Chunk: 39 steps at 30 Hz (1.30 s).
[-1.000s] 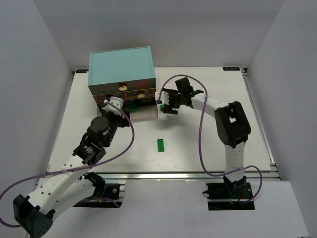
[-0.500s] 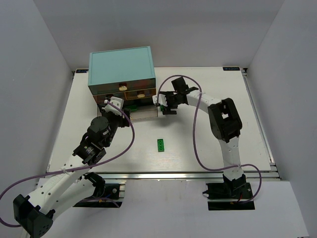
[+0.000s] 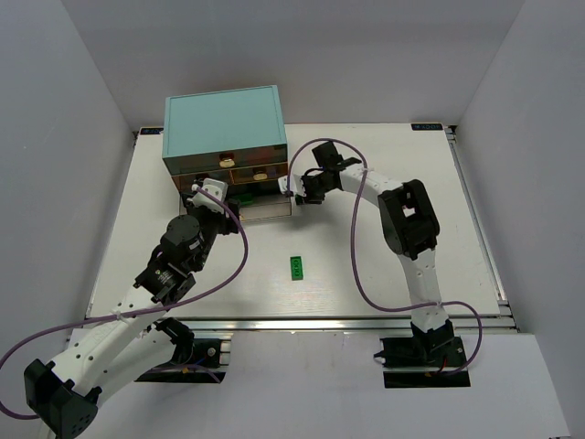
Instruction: Sort the legos into containers by color
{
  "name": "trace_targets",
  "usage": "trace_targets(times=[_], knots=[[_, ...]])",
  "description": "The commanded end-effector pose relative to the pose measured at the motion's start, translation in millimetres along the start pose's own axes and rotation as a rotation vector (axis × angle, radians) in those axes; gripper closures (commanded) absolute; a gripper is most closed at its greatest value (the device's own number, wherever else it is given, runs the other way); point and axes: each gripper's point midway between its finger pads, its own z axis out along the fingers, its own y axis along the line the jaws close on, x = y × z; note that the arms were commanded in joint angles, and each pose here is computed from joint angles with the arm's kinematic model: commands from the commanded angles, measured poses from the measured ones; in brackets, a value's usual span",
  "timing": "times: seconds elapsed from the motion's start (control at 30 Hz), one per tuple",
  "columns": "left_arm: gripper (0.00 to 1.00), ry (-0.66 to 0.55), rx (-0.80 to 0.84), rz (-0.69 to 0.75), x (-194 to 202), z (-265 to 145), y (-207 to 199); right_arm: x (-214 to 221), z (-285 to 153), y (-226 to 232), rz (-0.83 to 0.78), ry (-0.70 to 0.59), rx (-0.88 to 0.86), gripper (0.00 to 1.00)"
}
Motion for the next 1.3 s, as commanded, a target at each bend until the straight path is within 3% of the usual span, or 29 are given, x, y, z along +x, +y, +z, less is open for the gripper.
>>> trace_targets(times=[0.0,0.03,0.1,0.23,0.37,0.53,0.67,0.77,0.97,1.27], knots=[[0.2,-0.017,-0.026,-0.001,-3,-2,6,-4,4,7,-0.002,-0.02,-0.043,0.6],[0.2,-0.016,-0.027,-0.001,-3,-3,7,-4,4,8,-0.007,-0.016,-0.047,0.7],[0.2,-0.018,-0.029,0.0,-3,-3,7,-1,1,15,-0.005,-0.009,-0.058,0.8],[0.2,-0.022,-0.031,-0.001,-5,-3,8,1,-10,34,-0.004,0.01,-0.063,0.9],[0.2,-0.025,-0.026,-0.003,-6,-4,7,-18,-41,38,0.01,0.008,0.014,0.96],[0.2,-0.024,-0.02,-0.007,-5,-4,6,-62,-76,27,0.16,-0.065,0.111,1.0],[0.2,-0.029,-0.014,-0.004,-7,-5,6,-105,-105,5,0.191,-0.142,0.221,1.0],[0.2,-0.037,-0.009,-0.001,-8,-6,5,-144,-99,-2,0.187,-0.188,0.253,0.99],[0.2,-0.049,-0.026,0.007,-8,-9,10,-161,-75,-25,0.239,-0.168,0.282,0.94],[0.19,-0.064,0.014,0.012,-10,-10,3,-151,-47,-46,0.243,-0.097,0.35,0.65]])
